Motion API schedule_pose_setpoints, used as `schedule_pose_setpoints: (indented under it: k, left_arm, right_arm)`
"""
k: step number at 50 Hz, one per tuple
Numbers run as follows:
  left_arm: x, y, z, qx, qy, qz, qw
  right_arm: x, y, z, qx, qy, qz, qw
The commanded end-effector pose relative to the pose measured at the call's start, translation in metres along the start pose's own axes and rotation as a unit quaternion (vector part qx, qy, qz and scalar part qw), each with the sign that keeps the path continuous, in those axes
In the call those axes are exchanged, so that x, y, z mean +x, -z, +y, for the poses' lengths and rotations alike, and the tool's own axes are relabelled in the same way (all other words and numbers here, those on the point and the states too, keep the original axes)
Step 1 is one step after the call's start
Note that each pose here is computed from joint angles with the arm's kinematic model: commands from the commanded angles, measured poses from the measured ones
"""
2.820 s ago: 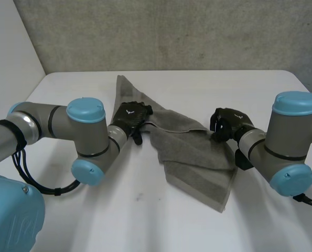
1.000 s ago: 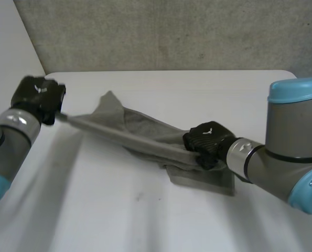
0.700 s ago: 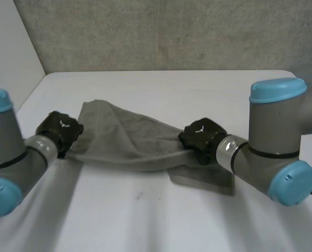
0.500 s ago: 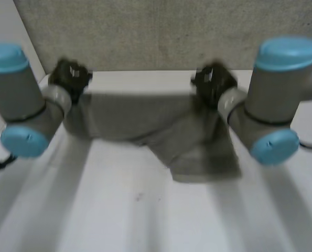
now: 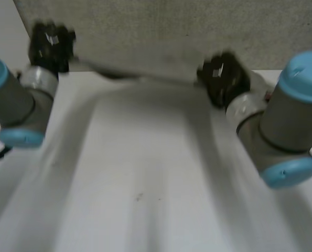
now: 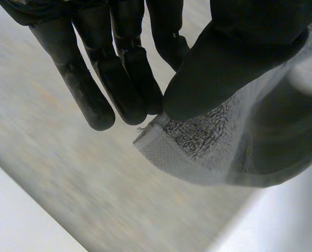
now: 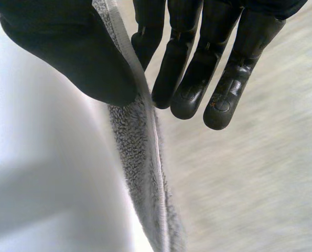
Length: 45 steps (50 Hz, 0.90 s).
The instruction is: Fold the towel.
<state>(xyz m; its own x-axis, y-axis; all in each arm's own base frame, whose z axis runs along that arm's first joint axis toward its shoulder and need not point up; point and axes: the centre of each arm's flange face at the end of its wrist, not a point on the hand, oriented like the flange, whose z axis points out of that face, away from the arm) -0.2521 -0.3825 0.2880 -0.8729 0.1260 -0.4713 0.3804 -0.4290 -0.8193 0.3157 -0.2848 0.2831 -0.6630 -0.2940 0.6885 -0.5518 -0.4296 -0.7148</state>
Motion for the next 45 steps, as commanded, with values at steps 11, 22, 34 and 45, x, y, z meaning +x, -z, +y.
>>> schedule_pose_setpoints:
  k: [11,22,34,45]
  left_arm:
    - [0.032,0.094,0.097,-0.118,0.006,0.087,0.989]
    - [0.019,0.099,0.086,-0.114,0.006,0.072,0.991]
    - [0.018,0.101,0.088,-0.121,0.017,0.072,0.990]
    - [0.019,0.101,0.088,-0.121,0.018,0.073,0.990]
  right_arm:
    - [-0.080,0.030,0.082,-0.167,-0.148,-0.122,0.967]
    - [-0.031,0.051,0.103,-0.214,-0.254,-0.046,0.942]
    - [-0.007,0.074,0.156,-0.280,-0.302,-0.012,0.911]
    - [-0.010,0.069,0.184,-0.278,-0.398,0.038,0.873]
